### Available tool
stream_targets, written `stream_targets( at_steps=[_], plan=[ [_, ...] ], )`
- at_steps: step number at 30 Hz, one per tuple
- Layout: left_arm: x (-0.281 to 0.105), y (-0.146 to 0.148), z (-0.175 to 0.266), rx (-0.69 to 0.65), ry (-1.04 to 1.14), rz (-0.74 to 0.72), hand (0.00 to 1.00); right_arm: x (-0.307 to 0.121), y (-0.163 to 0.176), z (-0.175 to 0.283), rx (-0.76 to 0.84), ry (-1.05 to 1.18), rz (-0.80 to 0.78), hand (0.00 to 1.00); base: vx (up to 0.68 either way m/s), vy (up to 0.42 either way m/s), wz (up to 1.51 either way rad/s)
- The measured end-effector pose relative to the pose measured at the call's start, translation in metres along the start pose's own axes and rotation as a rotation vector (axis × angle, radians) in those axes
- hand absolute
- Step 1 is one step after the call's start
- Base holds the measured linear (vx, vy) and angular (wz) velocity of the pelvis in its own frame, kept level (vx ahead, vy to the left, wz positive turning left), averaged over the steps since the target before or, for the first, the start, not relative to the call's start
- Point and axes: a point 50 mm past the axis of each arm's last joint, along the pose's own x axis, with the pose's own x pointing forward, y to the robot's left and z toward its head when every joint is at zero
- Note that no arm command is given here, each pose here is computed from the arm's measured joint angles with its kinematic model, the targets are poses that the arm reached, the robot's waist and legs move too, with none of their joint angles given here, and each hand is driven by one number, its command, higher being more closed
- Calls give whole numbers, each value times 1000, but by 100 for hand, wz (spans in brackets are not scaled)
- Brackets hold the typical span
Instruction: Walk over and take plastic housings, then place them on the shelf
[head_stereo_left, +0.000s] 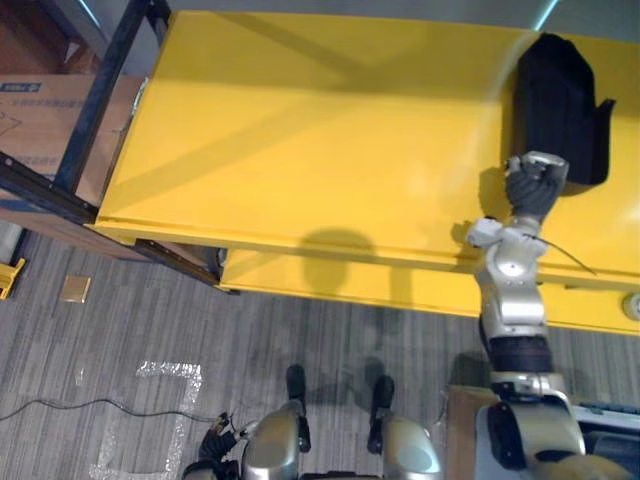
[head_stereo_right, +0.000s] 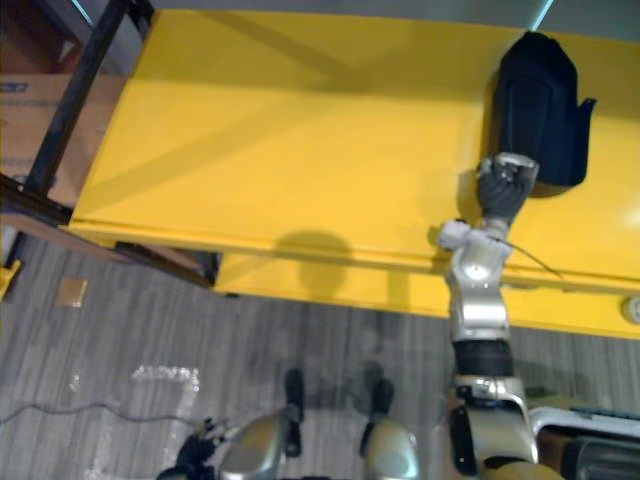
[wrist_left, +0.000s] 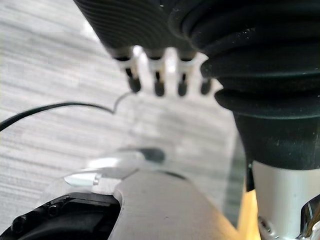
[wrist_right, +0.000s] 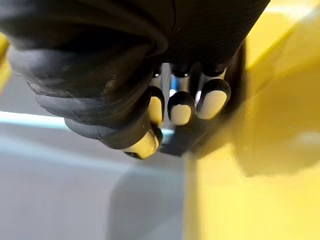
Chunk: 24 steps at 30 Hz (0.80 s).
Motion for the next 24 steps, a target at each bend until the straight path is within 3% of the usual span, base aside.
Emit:
stream_targets(
  at_steps=[5, 11, 12, 18, 24],
  plan=[
    [-1, 2, -3, 6, 4, 9, 0, -53, -6, 46, 117, -205, 74, 100, 33, -2, -17],
    [-7, 18, -22, 51, 71, 61, 0, -86, -27, 41, 120, -173, 70, 100, 44, 2, -29],
    [-8, 19, -24, 57, 78, 66, 0, -89, -30, 41, 114, -171, 66, 0, 67, -8, -40],
    [-15, 27, -42, 74, 142, 103, 0, -103, -60, 21, 50, -77, -54, 0, 9, -15, -27],
    [-18, 22, -56, 27, 224, 114, 0, -189, -102, -84, -175, 518, -244, 0, -20, -12, -23]
  ],
)
